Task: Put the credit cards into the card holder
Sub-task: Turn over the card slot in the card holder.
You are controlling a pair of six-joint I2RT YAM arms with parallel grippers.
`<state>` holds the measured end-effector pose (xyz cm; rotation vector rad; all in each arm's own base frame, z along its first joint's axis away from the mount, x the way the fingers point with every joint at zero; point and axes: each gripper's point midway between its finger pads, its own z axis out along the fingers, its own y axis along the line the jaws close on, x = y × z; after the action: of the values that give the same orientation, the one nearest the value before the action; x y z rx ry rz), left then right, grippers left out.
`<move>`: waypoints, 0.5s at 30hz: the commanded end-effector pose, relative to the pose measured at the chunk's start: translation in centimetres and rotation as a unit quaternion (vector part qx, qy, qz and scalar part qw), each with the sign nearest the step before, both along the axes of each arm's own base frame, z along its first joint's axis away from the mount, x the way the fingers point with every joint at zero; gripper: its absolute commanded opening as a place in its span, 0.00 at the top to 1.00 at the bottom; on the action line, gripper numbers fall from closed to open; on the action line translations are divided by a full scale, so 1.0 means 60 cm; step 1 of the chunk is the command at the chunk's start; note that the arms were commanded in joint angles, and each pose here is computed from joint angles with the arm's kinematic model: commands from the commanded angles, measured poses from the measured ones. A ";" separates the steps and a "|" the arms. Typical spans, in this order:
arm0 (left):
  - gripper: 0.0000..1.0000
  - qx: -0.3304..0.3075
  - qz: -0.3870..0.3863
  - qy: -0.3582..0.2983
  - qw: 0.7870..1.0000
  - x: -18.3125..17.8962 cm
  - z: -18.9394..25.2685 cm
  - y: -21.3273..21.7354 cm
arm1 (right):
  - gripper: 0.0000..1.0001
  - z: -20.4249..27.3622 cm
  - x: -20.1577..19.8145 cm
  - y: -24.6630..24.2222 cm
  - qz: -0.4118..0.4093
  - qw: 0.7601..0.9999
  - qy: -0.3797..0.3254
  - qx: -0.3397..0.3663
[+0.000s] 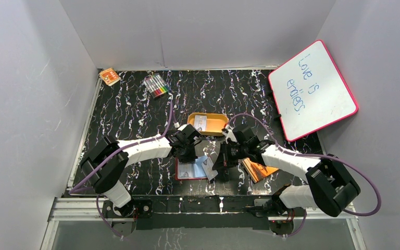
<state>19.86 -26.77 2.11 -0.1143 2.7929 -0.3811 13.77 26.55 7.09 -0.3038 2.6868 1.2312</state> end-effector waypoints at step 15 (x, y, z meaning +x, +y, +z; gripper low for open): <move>1.00 0.040 -0.007 0.016 0.999 -0.022 -0.016 0.033 | 1.00 0.037 0.039 -0.004 -0.030 0.998 -0.062 0.000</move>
<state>19.85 -26.76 2.10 -0.1132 2.7931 -0.3805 15.45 25.69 8.43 -0.2668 2.6026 1.1324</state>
